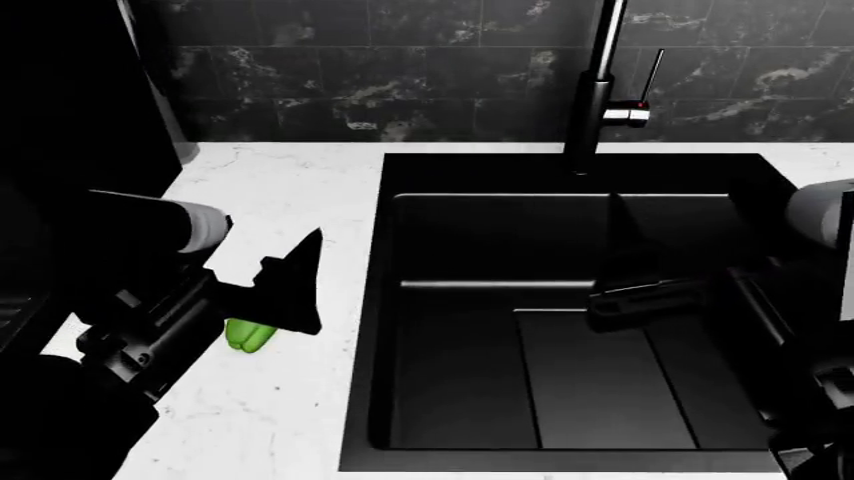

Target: Place the avocado, onion, tomato and bell pepper on the cutting board.

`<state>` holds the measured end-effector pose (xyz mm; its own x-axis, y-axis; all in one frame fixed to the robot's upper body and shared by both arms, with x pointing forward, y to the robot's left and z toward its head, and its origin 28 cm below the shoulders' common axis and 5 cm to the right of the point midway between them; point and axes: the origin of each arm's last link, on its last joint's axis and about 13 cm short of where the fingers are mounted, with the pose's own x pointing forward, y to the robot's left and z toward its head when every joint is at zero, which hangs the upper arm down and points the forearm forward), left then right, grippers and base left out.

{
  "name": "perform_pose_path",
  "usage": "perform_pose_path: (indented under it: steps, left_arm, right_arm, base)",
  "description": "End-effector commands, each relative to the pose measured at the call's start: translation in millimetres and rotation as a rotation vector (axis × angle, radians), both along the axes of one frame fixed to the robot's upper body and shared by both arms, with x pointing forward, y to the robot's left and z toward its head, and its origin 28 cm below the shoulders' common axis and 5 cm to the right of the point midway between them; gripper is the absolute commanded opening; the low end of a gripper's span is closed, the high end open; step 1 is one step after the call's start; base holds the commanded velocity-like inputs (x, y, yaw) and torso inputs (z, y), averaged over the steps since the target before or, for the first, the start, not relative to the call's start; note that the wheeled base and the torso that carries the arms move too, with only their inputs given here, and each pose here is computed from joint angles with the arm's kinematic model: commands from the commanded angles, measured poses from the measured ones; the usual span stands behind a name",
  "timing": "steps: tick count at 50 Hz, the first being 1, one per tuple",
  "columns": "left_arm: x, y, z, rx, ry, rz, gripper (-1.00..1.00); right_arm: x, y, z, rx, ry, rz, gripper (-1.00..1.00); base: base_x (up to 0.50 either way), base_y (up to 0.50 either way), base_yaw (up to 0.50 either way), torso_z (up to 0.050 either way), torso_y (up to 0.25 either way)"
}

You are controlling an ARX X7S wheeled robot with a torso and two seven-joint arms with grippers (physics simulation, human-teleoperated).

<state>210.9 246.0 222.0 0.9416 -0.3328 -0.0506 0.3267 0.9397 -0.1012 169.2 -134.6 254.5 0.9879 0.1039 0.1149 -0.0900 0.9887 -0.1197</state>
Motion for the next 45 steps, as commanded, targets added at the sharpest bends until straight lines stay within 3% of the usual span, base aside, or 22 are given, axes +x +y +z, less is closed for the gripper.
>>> perform_pose_path:
  steps: [1, 45]
  left_arm:
    - [3, 2.3, -6, 0.025, 0.048, 0.052, 1.00]
    - [14, 9.8, -30, 0.044, 0.167, 0.126, 1.00]
  right_arm:
    - [8, 0.5, -2, -0.001, 0.009, 0.018, 1.00]
    - [13, 1.3, -3, -0.008, 0.012, 0.038, 1.00]
  base:
    - [0.00, 0.00, 0.00, 0.000, 0.000]
    - [0.00, 0.00, 0.00, 0.000, 0.000]
